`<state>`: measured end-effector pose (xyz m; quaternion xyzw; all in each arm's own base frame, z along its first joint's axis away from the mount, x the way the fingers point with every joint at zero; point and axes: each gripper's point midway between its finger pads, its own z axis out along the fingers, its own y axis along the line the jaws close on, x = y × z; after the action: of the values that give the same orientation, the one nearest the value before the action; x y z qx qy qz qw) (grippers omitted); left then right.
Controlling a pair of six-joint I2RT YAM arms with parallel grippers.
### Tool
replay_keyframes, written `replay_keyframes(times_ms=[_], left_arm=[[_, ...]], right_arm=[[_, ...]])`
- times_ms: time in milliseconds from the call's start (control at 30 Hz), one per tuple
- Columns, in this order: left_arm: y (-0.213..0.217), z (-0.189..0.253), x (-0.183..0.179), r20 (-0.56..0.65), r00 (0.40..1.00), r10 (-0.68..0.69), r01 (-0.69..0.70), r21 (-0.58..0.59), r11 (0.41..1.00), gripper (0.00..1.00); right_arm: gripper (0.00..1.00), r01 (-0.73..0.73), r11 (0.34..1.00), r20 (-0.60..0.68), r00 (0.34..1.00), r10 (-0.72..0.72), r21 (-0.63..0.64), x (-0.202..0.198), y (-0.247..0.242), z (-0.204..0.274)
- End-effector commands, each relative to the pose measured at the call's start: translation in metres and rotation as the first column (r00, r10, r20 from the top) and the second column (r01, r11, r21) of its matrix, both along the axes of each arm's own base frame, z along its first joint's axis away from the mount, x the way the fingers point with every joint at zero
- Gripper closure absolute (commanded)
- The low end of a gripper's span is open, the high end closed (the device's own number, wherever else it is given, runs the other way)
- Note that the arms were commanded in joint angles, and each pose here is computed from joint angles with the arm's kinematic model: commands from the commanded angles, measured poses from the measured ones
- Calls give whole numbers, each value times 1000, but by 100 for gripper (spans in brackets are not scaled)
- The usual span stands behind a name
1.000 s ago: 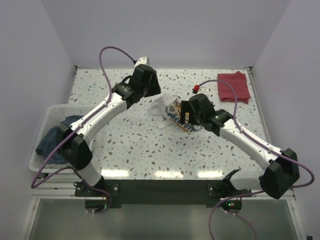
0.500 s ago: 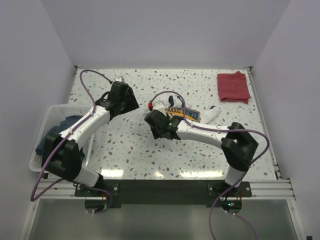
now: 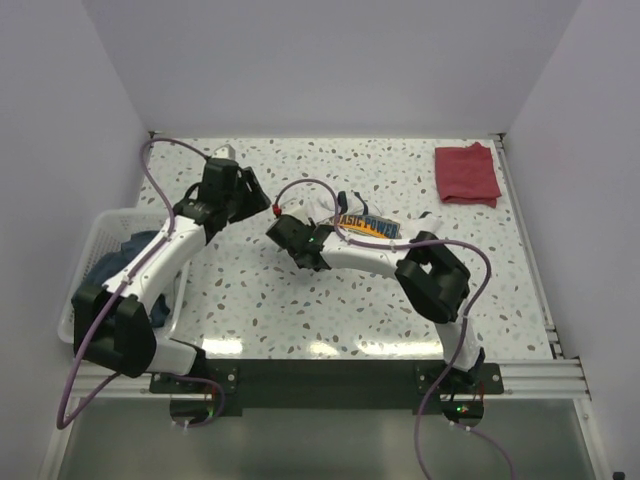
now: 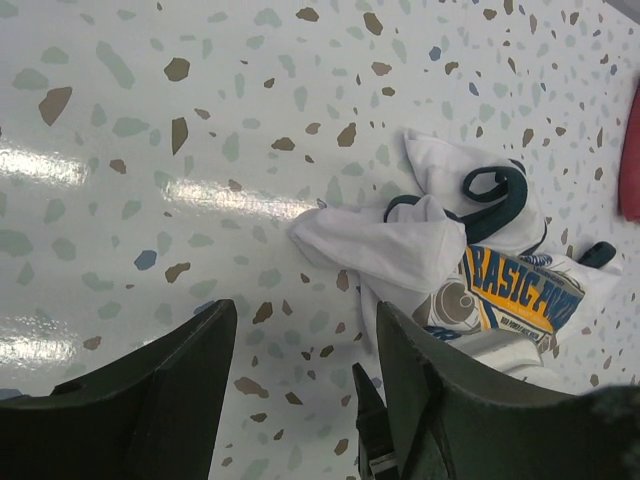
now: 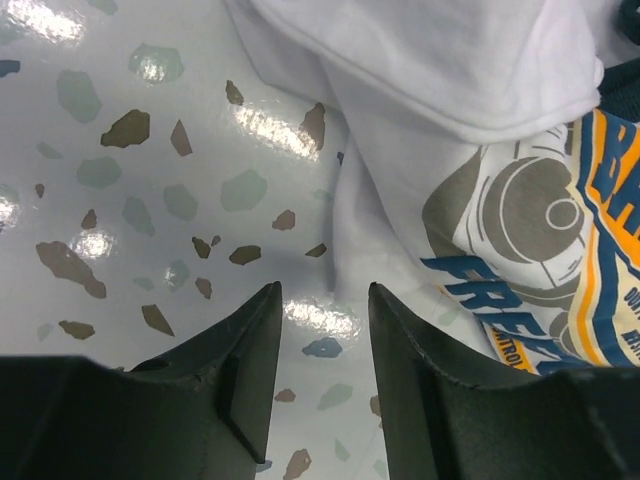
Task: Fold and stack the tank tops
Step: Flatten the tank top out
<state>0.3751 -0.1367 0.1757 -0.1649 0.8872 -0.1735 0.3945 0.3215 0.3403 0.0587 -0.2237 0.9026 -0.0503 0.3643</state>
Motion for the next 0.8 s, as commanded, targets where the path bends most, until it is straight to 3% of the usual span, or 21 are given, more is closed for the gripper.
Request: replay_keyframes(times_ms=[0, 333, 433, 467, 533, 567, 633, 733, 767], left_arm=[[1, 15, 1, 58, 998, -29, 30, -16, 999, 37], [3, 10, -1, 55, 998, -35, 37, -28, 999, 38], [3, 7, -2, 53, 998, -34, 36, -29, 999, 38], [3, 6, -3, 52, 998, -34, 36, -29, 999, 38], [3, 5, -4, 53, 998, -33, 35, -30, 999, 38], [5, 5, -4, 56, 998, -30, 32, -31, 999, 38], [8, 9, -5, 68, 997, -21, 23, -37, 999, 37], [7, 10, -6, 71, 997, -29, 34, -70, 997, 37], [6, 10, -6, 69, 997, -39, 44, -81, 996, 37]], right_arm=[[57, -3, 1000, 31, 1000, 3, -20, 13, 3, 1], [60, 53, 993, 7, 999, -53, -110, 21, -24, -25], [72, 43, 993, -2, 999, -43, -112, 23, -22, -30], [83, 40, 994, 2, 999, -40, -106, 26, -20, -28], [95, 34, 994, 0, 999, -35, -107, 31, -20, -23], [100, 37, 994, 0, 999, -38, -100, 37, -18, -11], [100, 20, 998, -21, 1000, -22, -63, 41, -16, 13], [100, -26, 990, -24, 999, 29, 139, 51, 11, 95], [100, -53, 970, 33, 998, 47, 238, 58, 26, 147]])
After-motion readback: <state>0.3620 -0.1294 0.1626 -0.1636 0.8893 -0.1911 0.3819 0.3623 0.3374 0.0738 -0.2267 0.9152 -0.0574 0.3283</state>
